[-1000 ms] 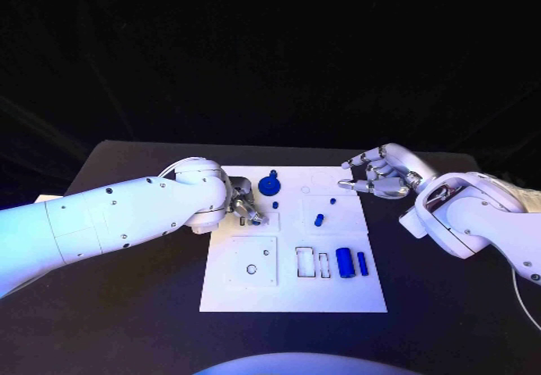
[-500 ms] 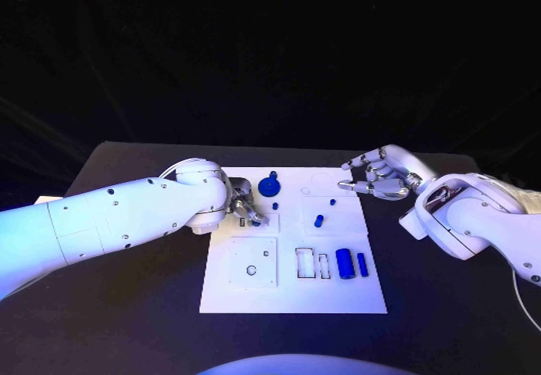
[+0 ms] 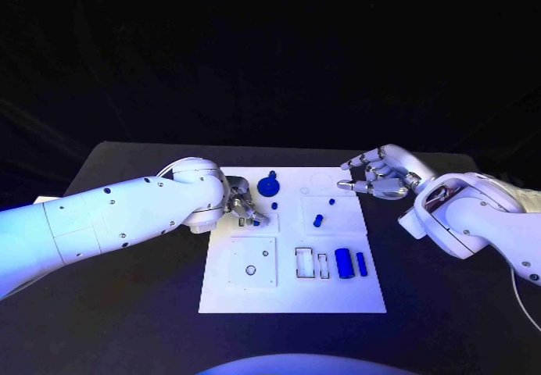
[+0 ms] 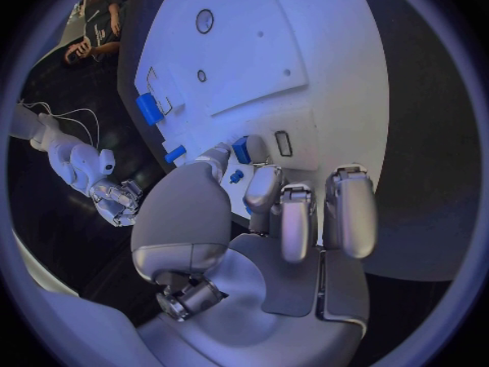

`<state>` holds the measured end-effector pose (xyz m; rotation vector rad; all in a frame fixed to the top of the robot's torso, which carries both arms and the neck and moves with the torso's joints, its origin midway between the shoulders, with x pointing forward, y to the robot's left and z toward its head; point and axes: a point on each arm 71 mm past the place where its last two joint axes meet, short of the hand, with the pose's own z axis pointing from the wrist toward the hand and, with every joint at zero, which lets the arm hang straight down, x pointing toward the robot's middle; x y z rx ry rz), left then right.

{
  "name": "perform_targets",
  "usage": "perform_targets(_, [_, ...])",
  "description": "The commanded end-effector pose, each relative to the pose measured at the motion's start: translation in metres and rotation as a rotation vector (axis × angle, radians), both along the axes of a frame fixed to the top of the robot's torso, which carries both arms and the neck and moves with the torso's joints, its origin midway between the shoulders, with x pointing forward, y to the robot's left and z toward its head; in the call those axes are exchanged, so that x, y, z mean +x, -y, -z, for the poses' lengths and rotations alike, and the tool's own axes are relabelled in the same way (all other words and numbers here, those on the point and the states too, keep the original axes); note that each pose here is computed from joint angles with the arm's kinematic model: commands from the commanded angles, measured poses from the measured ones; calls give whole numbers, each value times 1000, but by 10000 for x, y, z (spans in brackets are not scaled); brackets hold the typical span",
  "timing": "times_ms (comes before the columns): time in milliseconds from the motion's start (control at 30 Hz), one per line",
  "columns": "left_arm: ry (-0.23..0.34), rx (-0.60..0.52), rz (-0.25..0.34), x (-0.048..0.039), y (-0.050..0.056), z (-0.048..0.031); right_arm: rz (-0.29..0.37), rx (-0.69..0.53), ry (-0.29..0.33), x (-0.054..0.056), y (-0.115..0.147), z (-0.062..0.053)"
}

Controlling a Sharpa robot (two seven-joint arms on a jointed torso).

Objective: Assemble the parts on the task board

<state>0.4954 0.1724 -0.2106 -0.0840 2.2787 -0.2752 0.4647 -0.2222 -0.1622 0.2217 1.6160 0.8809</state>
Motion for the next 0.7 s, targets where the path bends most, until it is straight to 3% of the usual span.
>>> perform_targets(33, [6, -28, -25, 4, -26, -49, -13, -5, -9, -3, -10, 14])
perform_targets(333, [18, -138, -89, 126, -131, -393, -11, -5, -15, 6, -7, 39])
perform_targets(500, [9, -109, -96, 300, -268, -595, -10, -5, -19, 9, -9, 53])
perform_targets(700, [9, -69, -108, 477, -336, -648, -11, -5, -21, 13, -16, 60])
